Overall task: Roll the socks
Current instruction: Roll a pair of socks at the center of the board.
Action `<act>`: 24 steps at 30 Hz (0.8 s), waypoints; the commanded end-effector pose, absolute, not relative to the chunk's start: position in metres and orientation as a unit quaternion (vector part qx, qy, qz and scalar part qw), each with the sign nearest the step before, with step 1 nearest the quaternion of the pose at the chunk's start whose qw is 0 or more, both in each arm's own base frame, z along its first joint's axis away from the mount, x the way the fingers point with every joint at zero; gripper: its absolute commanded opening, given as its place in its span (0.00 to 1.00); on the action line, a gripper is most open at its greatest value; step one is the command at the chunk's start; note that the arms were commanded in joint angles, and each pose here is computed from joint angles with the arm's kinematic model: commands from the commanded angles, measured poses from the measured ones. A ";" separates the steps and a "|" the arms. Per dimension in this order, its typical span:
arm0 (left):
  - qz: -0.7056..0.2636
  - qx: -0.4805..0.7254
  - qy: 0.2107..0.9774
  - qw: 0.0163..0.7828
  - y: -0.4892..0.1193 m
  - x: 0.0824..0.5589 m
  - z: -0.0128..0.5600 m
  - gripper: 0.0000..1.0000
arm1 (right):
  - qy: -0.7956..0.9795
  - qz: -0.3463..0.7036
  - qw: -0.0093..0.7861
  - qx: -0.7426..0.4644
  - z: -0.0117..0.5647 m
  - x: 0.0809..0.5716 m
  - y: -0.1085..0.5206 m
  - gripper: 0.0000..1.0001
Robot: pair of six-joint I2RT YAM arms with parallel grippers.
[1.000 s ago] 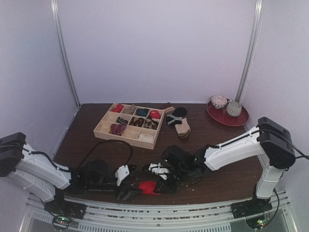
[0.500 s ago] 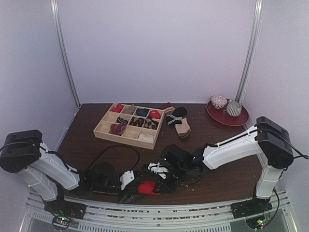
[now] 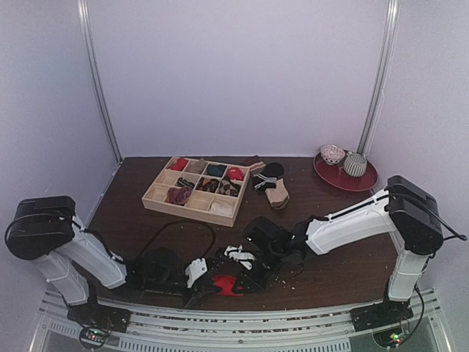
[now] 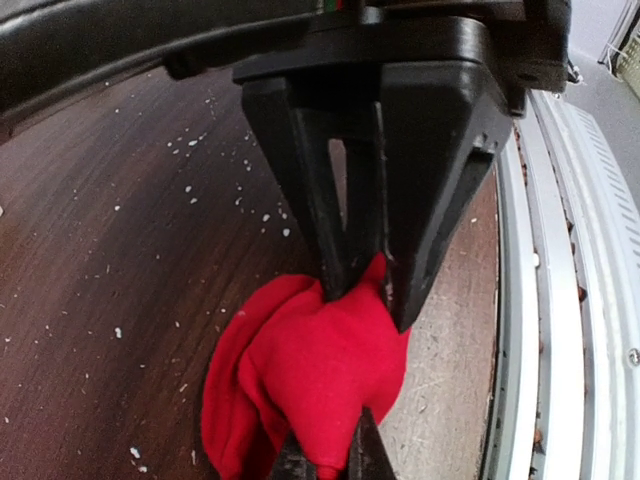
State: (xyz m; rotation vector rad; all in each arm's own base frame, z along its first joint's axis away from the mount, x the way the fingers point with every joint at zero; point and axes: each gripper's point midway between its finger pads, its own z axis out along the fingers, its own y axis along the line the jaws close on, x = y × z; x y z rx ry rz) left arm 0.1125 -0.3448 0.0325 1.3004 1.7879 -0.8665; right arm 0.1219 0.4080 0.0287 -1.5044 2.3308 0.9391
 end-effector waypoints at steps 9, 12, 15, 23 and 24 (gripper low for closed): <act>-0.316 0.359 0.848 0.230 -0.306 0.129 -0.027 0.00 | 0.804 0.271 0.204 -0.487 0.039 0.151 0.371 0.44; -0.321 0.344 0.862 0.188 -0.303 0.125 -0.041 0.00 | 0.760 0.306 0.278 -0.502 0.067 0.154 0.379 0.56; -0.320 0.339 0.872 0.151 -0.300 0.118 -0.057 0.00 | 0.738 0.322 0.284 -0.520 0.073 0.153 0.388 0.64; -0.321 0.343 0.871 0.141 -0.292 0.111 -0.064 0.00 | 0.746 0.342 0.277 -0.500 0.074 0.177 0.402 0.70; -0.321 0.345 0.871 0.142 -0.291 0.110 -0.064 0.00 | 0.749 0.347 0.277 -0.491 0.075 0.182 0.402 0.70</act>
